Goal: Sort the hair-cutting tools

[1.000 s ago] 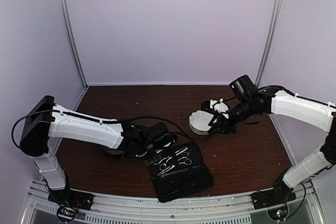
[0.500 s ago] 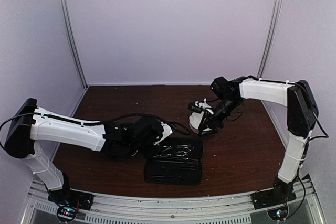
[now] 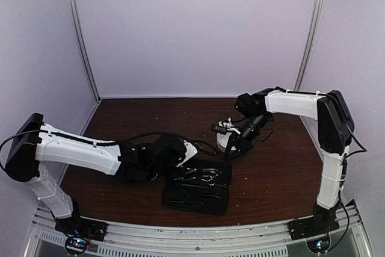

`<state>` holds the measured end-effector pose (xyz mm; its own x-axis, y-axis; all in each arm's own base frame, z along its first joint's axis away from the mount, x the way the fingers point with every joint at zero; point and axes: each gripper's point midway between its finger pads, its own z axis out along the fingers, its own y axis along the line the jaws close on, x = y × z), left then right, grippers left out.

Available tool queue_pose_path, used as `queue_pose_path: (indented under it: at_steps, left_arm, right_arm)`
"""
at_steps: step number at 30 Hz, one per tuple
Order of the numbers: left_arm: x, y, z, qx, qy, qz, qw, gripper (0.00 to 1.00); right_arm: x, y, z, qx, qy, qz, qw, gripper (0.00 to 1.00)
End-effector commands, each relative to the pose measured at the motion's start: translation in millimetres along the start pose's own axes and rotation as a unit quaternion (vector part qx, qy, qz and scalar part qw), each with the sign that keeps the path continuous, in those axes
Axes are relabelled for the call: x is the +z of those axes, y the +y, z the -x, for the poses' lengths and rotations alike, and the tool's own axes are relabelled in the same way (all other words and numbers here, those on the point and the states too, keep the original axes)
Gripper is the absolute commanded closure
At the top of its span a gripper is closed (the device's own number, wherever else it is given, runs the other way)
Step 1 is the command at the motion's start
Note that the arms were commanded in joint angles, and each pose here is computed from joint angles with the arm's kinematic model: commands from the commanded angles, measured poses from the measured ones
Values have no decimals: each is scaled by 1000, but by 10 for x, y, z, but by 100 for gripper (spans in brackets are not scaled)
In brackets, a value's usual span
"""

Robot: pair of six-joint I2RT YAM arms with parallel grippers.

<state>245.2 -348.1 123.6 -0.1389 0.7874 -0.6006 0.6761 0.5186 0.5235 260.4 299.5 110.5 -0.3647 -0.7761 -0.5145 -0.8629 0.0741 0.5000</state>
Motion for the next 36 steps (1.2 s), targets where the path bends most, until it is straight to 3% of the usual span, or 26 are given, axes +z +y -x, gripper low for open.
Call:
queue_pose_path:
  at_steps: [1, 6, 17, 22, 28, 32, 33, 36]
  left_arm:
    - [-98, 212, 266, -41, -50, 32, 997, 100]
    - [-97, 205, 267, -44, -52, 30, 997, 100]
    - [-74, 186, 240, -42, -47, 29, 998, 100]
    - [-74, 194, 238, -44, -47, 32, 997, 100]
    - [-76, 207, 242, -49, -47, 35, 997, 100]
    - [-79, 222, 240, -55, -41, 37, 997, 100]
    - [-89, 233, 243, -59, -39, 38, 997, 98]
    - [-174, 292, 260, -75, -36, 36, 996, 77]
  right_arm:
    - [47, 72, -35, 13, 9, 25, 1000, 67]
    - [1, 217, 17, 20, -3, 61, 998, 61]
    - [44, 263, -26, 24, 7, 85, 996, 59]
    - [93, 200, -45, 34, 8, 65, 997, 71]
    - [74, 176, -12, 26, 1, 43, 999, 98]
    - [-30, 177, 55, -1, -6, 8, 1000, 100]
    - [-70, 167, 72, -9, -7, -7, 1000, 100]
    - [-256, 187, 136, -43, -11, -61, 997, 100]
